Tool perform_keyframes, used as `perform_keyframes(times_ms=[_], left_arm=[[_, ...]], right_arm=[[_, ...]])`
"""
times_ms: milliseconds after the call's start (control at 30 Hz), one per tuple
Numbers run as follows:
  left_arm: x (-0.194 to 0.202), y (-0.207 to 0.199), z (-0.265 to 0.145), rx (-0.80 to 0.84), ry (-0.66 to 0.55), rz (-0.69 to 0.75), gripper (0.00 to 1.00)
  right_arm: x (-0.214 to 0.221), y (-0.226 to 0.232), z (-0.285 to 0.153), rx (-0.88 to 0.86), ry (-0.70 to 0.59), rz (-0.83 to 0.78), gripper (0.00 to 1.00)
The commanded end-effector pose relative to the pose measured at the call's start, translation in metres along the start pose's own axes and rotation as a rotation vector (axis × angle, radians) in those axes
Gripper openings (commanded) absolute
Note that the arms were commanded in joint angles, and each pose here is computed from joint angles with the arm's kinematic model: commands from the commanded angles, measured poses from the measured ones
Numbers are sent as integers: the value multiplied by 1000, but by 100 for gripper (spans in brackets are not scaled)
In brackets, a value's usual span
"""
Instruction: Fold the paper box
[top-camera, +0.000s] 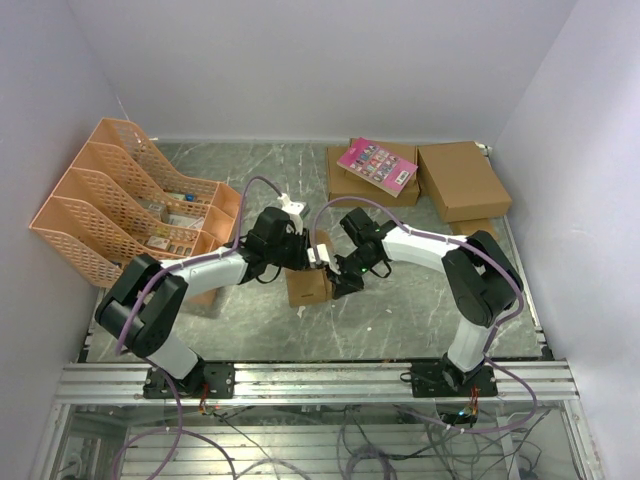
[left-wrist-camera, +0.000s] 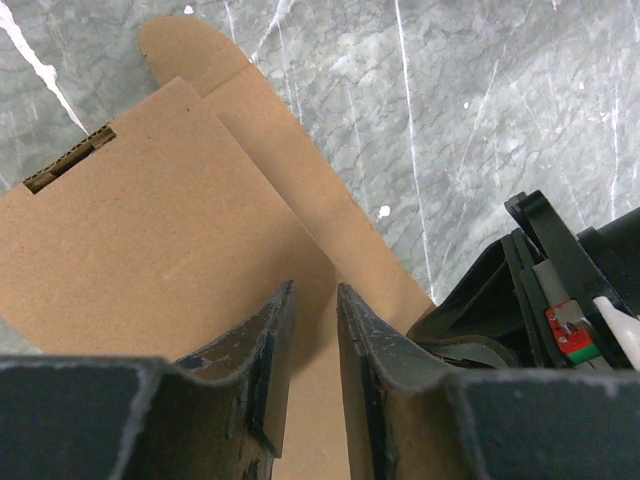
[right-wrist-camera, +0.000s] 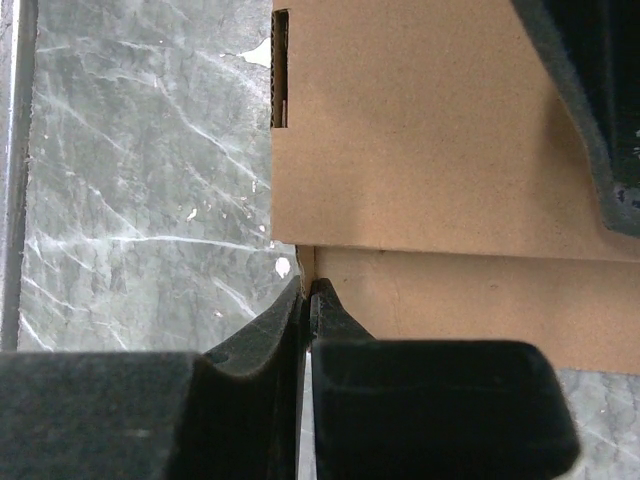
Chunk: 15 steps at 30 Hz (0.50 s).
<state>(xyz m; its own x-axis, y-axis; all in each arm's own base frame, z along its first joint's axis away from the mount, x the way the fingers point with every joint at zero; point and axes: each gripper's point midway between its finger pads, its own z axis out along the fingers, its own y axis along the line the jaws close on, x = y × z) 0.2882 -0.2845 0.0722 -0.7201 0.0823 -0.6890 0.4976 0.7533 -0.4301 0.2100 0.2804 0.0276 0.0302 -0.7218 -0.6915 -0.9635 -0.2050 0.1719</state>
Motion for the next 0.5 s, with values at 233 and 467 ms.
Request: perform_keyframes(times_ms=[233,467], left_arm=[[-27,-5,-37,-21,-92,-106,55],[8,25,-62,-177,-34,-178,57]], right_arm=[[-11,-5,-4,35,-12,0,1],[-7,-6,-2,40,-1,5,1]])
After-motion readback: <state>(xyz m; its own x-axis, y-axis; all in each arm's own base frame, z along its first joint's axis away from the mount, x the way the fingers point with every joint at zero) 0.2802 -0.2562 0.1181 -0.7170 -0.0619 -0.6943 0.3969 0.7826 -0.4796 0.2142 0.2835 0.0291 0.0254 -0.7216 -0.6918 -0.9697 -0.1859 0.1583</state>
